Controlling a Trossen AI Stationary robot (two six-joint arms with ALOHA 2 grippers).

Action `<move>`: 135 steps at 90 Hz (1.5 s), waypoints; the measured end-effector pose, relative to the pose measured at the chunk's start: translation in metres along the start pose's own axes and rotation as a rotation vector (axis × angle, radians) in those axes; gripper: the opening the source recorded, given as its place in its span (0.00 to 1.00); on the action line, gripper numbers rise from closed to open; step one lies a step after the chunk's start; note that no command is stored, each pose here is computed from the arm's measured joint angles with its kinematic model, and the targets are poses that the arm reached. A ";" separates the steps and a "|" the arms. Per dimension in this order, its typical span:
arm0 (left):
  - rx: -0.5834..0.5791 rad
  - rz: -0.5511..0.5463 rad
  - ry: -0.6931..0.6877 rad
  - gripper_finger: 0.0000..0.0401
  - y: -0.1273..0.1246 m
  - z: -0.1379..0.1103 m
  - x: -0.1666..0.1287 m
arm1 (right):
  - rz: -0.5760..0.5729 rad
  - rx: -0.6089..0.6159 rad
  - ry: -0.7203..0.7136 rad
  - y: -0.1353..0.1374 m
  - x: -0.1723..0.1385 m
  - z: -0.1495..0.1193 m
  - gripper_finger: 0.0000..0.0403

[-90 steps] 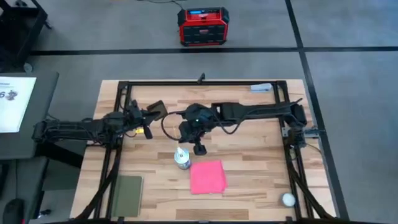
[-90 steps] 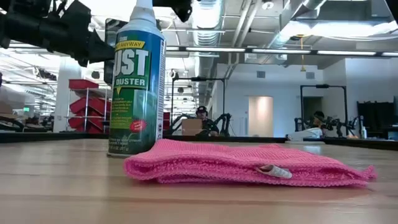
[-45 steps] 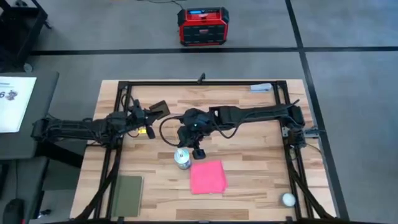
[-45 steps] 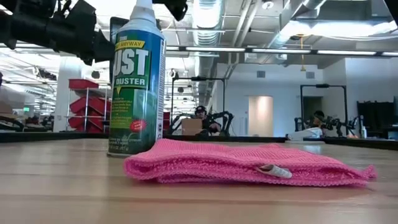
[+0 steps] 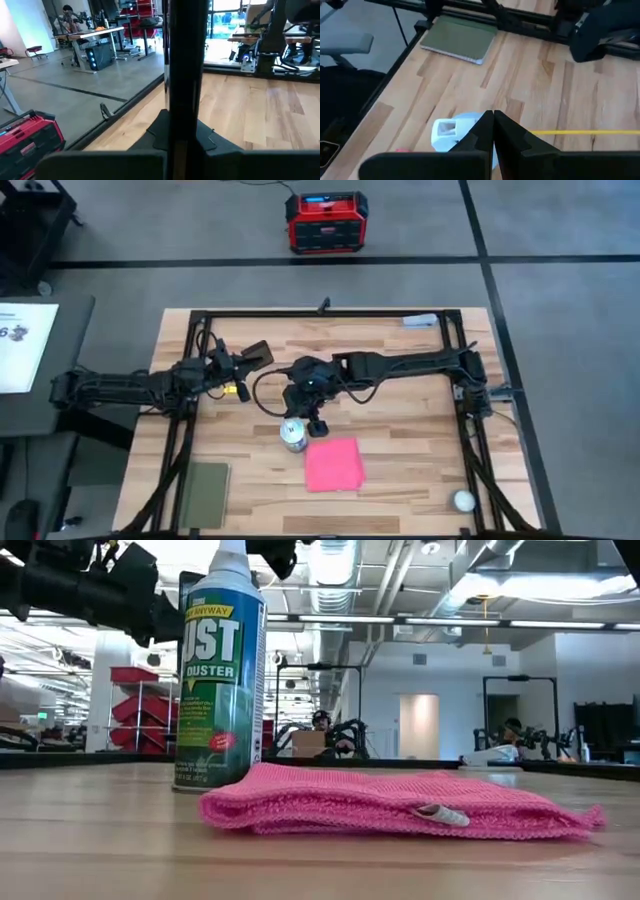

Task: Apply microfiber cloth
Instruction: Spray the front of the cellphone with the white spray bottle

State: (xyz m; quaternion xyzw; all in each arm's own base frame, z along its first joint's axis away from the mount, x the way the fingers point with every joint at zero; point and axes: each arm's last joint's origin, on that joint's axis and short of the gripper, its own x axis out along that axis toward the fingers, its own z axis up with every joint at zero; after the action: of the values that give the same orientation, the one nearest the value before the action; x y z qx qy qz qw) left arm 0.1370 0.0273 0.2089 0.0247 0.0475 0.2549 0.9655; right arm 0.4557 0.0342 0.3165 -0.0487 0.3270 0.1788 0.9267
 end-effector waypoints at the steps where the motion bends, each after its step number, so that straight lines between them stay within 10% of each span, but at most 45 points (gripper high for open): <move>1: 0.000 0.000 0.000 0.00 0.000 0.000 0.000 | 0.000 -0.001 0.001 0.000 0.000 0.000 0.00; 135: 0.024 -0.158 -0.041 0.00 0.007 0.003 0.004 | -0.001 -0.004 0.003 -0.001 0.005 -0.006 0.00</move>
State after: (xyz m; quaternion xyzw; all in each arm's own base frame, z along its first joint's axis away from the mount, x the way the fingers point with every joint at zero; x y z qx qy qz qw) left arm 0.1371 0.0353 0.2120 0.0375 0.0327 0.1768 0.9830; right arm 0.4562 0.0340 0.3092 -0.0510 0.3278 0.1791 0.9262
